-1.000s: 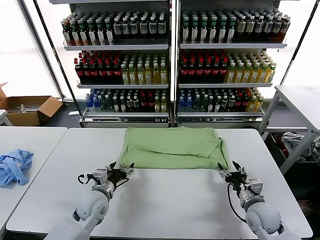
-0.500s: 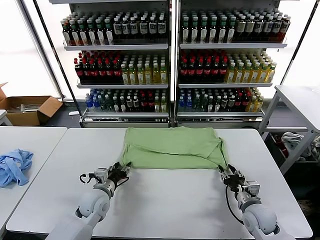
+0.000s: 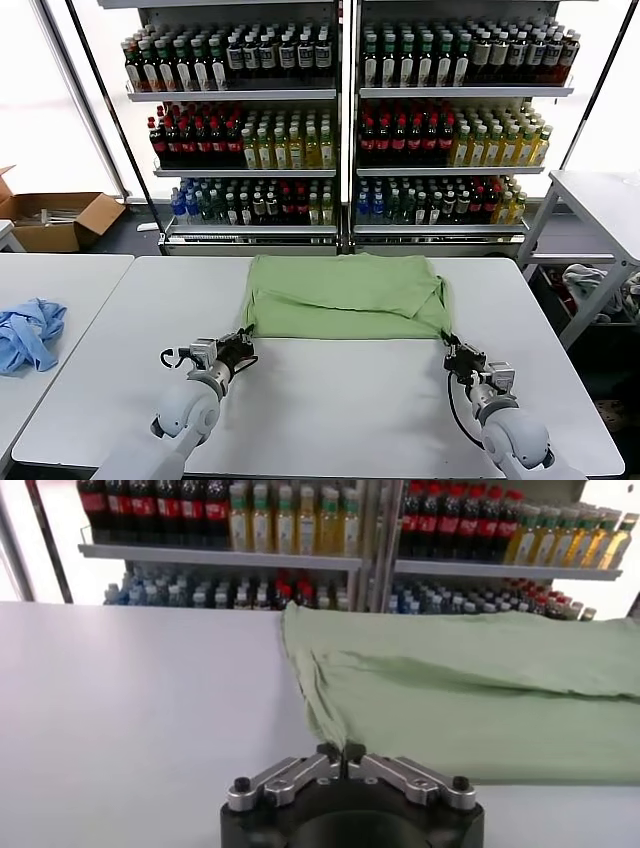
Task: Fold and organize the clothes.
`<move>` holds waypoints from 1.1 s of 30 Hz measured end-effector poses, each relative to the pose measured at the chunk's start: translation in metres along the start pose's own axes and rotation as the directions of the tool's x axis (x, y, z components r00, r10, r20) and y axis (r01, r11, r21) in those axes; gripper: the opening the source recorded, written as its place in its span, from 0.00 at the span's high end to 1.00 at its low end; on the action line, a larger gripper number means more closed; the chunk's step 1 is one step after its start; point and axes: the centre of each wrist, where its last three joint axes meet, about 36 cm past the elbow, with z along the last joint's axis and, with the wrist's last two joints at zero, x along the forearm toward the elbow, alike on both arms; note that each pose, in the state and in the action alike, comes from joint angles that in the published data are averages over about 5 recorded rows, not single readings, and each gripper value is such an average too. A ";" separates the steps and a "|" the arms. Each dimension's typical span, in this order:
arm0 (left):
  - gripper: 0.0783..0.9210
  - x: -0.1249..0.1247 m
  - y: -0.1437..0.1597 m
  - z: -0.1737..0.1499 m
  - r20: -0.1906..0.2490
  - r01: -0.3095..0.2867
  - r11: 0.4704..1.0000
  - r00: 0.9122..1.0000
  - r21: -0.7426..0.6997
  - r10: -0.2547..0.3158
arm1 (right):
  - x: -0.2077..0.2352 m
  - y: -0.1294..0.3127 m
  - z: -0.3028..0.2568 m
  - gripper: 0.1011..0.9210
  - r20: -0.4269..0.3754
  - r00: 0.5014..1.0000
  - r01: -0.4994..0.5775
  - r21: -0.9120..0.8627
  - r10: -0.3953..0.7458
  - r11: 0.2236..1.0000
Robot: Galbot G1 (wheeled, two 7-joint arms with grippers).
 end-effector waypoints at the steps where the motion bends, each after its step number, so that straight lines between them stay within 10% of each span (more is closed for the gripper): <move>1: 0.99 0.002 0.000 0.000 0.002 0.000 1.000 1.000 -0.003 0.000 | 0.002 0.000 -0.002 0.98 0.000 1.000 0.002 -0.001 -0.002 1.000; 13: 0.99 0.046 0.001 0.001 0.025 0.027 0.999 0.999 -0.043 -0.026 | 0.064 0.006 -0.019 0.98 -0.012 0.998 0.059 0.033 -0.058 0.998; 33: 0.99 0.195 -0.034 0.070 -0.028 0.184 0.978 0.982 -0.094 -0.187 | 0.205 0.037 0.023 0.98 -0.199 0.973 0.132 0.083 -0.113 0.988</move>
